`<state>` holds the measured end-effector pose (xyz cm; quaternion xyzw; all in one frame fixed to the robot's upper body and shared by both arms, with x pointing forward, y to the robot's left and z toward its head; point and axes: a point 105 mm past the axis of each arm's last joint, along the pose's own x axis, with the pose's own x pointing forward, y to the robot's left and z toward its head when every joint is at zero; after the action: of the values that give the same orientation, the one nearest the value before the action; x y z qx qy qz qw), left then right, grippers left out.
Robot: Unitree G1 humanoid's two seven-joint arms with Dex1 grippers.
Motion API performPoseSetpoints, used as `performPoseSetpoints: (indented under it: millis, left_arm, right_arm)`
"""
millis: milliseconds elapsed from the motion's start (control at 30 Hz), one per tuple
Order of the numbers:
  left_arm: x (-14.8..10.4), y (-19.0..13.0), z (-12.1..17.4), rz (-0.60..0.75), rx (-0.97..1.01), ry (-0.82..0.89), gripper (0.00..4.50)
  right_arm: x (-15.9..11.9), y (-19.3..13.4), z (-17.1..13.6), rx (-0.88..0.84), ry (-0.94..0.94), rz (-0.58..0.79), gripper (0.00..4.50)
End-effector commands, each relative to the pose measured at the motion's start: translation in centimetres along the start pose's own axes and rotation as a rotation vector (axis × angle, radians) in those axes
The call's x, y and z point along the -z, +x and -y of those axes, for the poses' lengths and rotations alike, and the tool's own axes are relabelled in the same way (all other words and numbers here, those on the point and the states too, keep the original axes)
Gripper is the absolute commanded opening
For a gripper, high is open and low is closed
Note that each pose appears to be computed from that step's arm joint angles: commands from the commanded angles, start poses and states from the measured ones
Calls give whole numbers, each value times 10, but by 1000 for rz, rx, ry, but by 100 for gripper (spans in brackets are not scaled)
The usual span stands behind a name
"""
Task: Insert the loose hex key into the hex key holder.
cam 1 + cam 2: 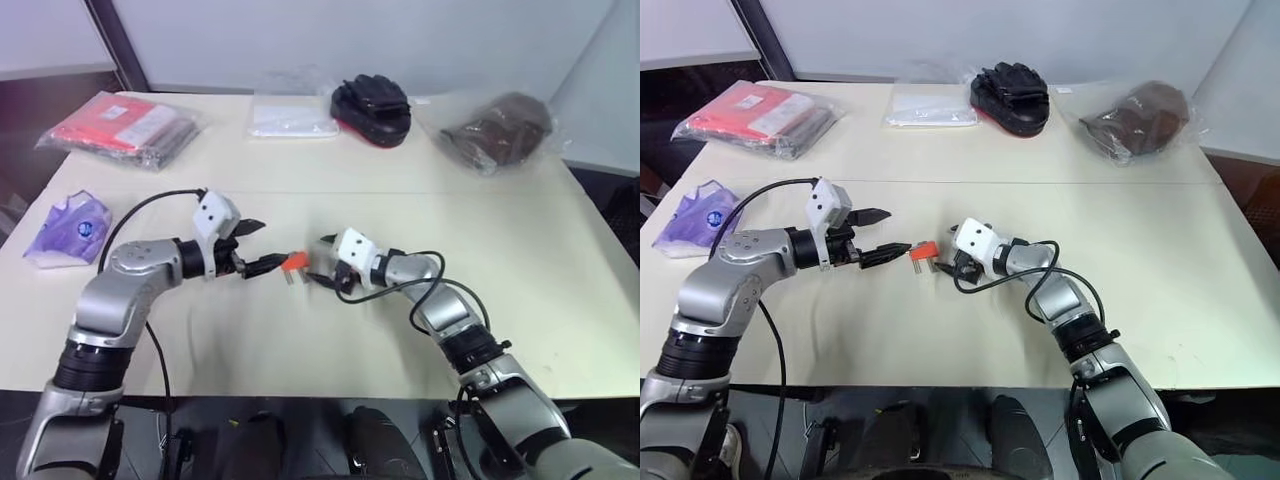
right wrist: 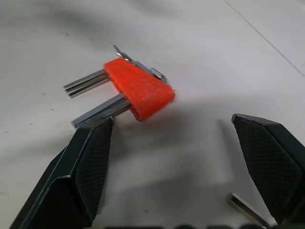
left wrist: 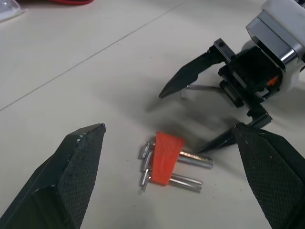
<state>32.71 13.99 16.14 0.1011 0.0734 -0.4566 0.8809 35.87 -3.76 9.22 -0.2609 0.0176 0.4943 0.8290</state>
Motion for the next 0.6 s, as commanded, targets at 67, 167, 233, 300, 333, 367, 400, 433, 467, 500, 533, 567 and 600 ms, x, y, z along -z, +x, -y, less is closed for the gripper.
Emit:
performPoseSetpoints:
  millis: [67,167,233,300,333,367,400,433,467,500,533,567,600]
  left_arm:
    - [-13,-5,1,46,-12,25,447]
    - [-14,-6,1,50,-19,21,447]
    - [-13,-8,2,50,-24,18,447]
    - [-12,-10,1,47,-27,0,447]
    - [-11,-12,2,41,-23,-6,447]
    - [-10,-14,3,35,-19,-11,447]
    - [-9,-16,3,29,-15,-24,447]
    - [-9,-18,3,26,-11,-31,447]
    - [-9,-20,2,24,-10,-36,447]
    - [-9,-21,2,21,-10,-39,447]
    - [-8,-22,1,17,-11,-39,447]
    - [-8,-23,0,12,-12,-38,447]
    - [-8,-24,-1,9,-15,-35,447]
  right_arm:
    - [-11,7,-5,-32,-22,30,419]
    - [-11,9,-9,-51,-7,34,419]
    - [-11,10,-11,-62,-2,35,419]
    - [-12,13,-12,-73,11,38,419]
    - [-12,14,-13,-81,18,37,419]
    - [-12,15,-14,-91,24,35,419]
    - [-12,16,-14,-100,32,35,419]
    - [-12,17,-14,-104,40,37,419]
    - [-13,18,-13,-108,48,40,419]
    - [-14,19,-12,-109,56,42,419]
    - [-14,20,-11,-112,65,41,419]
    - [-14,20,-9,-116,71,37,419]
    - [-13,21,-9,-121,77,31,419]
